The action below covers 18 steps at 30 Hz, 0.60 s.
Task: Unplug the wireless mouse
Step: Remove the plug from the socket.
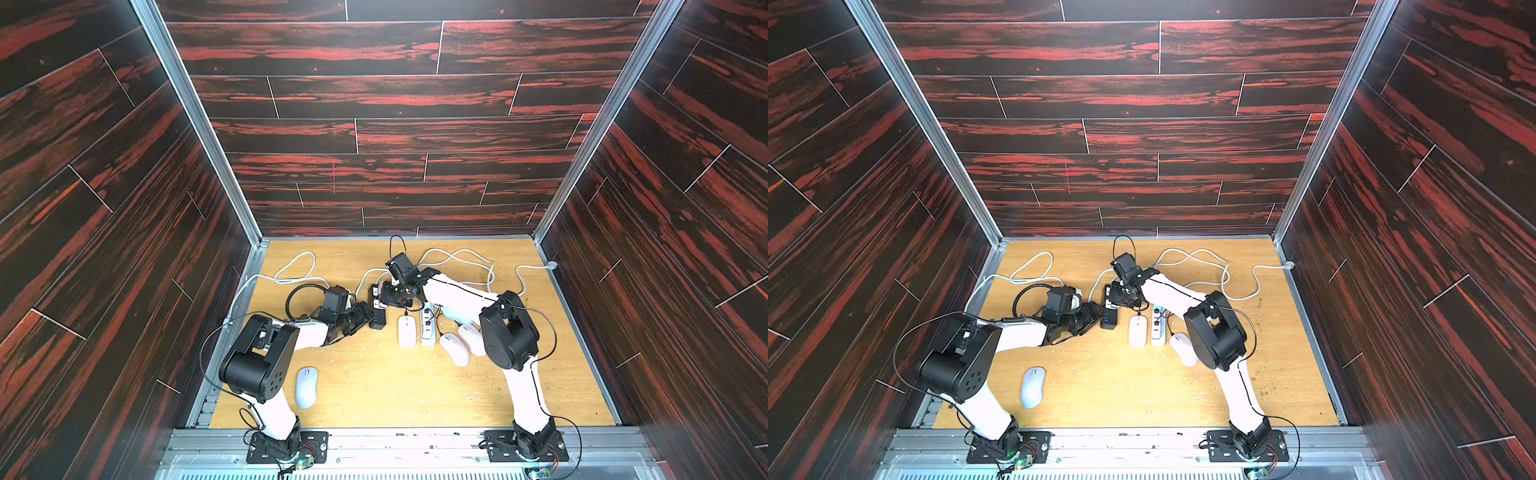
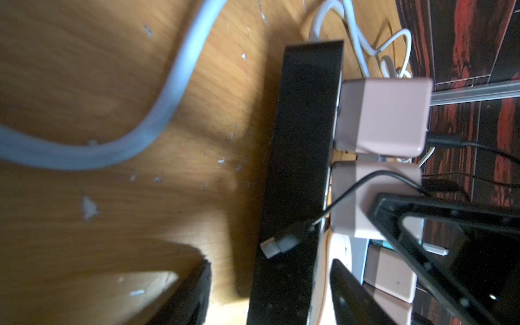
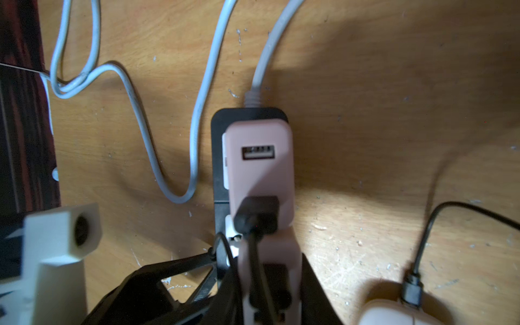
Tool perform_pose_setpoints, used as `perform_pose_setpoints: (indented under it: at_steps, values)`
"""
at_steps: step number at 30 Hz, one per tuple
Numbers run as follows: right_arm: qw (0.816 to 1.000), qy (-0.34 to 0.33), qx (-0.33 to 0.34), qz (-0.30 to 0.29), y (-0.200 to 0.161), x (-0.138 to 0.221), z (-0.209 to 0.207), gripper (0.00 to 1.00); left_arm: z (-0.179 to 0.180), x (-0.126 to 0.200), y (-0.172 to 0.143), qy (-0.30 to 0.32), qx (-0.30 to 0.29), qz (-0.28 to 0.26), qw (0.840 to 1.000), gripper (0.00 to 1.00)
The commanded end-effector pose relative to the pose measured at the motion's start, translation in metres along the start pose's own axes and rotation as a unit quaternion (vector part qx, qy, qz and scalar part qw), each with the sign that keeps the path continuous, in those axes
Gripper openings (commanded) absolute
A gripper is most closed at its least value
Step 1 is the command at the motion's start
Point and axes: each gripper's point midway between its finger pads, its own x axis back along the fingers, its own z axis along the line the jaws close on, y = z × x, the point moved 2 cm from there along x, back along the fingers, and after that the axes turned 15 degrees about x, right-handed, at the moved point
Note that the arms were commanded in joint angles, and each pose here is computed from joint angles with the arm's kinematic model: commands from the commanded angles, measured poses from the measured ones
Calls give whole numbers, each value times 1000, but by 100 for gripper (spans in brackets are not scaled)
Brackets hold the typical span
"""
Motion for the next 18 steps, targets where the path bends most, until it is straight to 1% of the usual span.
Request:
perform_pose_setpoints:
  at_steps: [1,7,13,18]
  values:
    - [1000,26,-7,9,-5,5,8,14,1,-10,-1,-2,0,15,1000,63]
    - [999,35,-10,14,-8,3,8,14,8,-17,-5,3,0,30,1000,54]
    - [999,38,-15,14,-7,4,9,14,11,-13,-8,4,1,31,1000,40]
    - [999,48,-9,7,-3,8,13,14,23,-10,-6,26,4,19,999,26]
